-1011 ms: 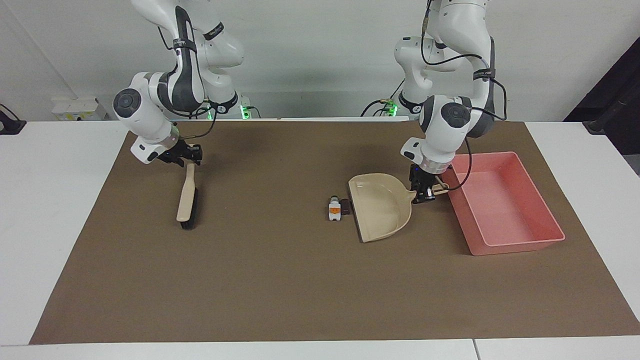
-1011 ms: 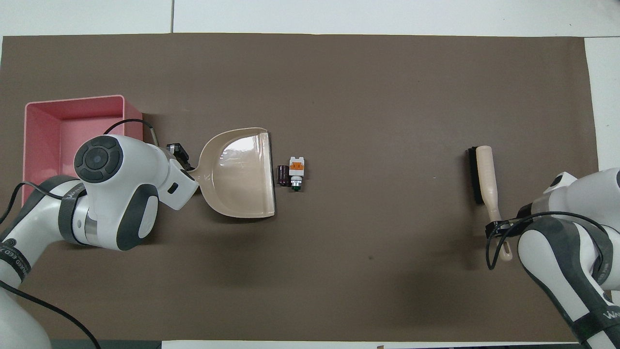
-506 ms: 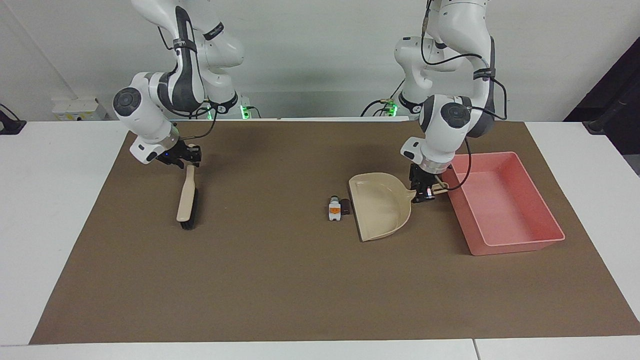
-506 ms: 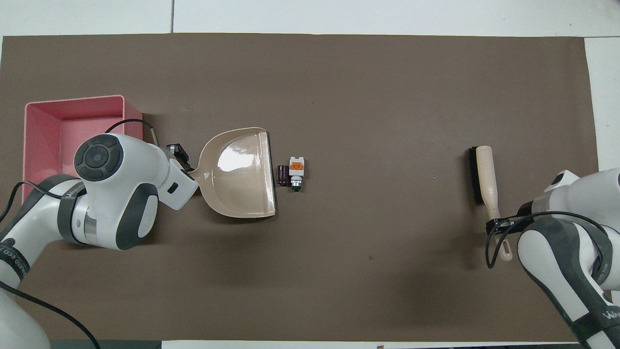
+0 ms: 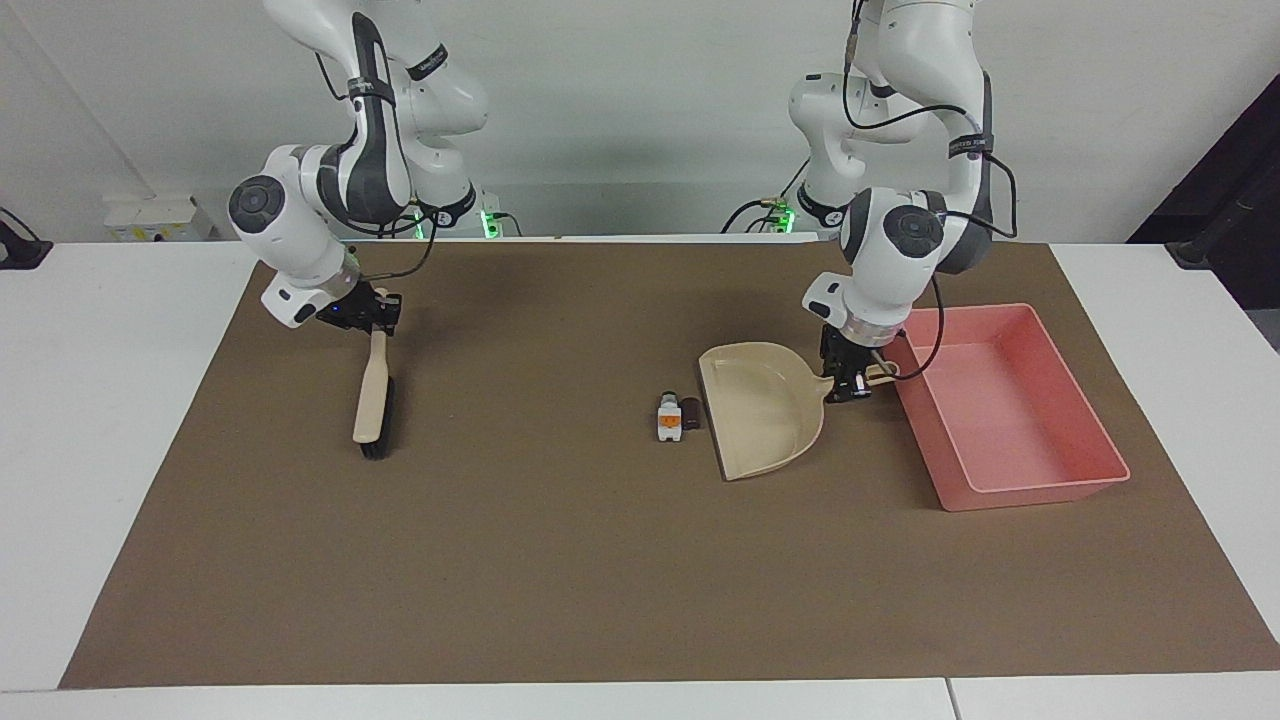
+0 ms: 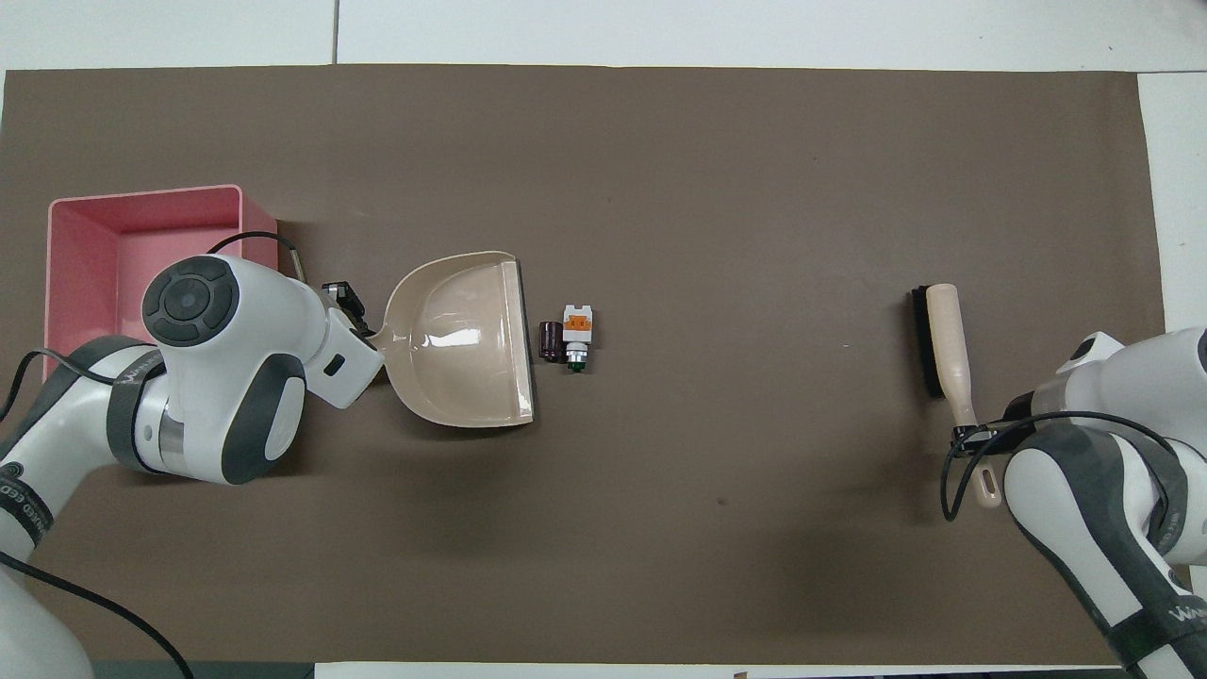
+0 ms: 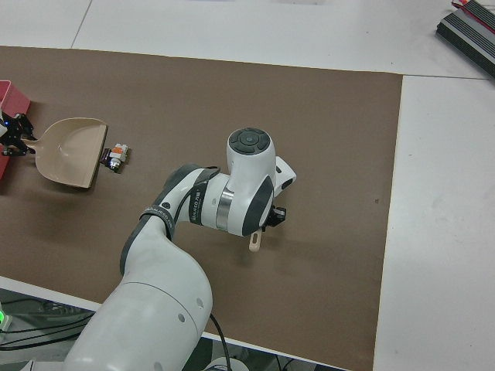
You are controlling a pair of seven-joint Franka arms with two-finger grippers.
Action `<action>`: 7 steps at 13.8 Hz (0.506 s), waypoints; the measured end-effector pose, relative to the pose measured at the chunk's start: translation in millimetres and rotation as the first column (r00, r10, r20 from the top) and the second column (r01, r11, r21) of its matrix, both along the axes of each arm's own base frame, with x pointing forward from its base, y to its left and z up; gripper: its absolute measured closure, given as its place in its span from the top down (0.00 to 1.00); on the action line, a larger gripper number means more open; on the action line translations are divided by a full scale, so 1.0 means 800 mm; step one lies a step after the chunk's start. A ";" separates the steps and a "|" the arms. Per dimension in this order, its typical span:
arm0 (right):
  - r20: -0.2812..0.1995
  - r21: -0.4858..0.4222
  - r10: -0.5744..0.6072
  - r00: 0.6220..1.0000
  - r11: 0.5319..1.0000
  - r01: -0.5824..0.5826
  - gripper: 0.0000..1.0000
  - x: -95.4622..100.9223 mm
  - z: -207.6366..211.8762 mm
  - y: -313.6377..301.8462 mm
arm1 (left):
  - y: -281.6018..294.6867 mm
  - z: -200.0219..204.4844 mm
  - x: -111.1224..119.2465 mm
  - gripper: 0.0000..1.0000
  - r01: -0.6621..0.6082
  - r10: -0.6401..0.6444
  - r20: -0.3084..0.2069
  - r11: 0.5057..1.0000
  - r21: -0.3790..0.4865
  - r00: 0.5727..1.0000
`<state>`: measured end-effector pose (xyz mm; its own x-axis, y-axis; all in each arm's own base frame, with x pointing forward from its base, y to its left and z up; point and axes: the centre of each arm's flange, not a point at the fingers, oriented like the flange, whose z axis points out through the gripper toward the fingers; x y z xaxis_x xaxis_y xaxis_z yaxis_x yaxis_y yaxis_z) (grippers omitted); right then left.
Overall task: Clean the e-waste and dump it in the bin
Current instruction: 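Lift the brush with the right gripper and carry it toward the dustpan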
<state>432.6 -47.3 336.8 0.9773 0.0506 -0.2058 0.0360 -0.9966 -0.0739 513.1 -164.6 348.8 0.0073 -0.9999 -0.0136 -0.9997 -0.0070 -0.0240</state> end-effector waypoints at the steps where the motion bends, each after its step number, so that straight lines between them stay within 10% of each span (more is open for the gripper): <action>1: -0.015 0.001 0.006 1.000 1.000 -0.006 0.26 0.001 0.003 0.004 | 0.000 0.008 0.001 0.33 0.019 -0.019 0.013 0.999 0.026 1.000; 7: -0.085 -0.008 0.071 0.994 0.997 -0.072 0.26 0.041 0.104 0.068 | -0.021 0.021 -0.006 0.33 0.052 -0.053 0.021 0.997 0.053 0.998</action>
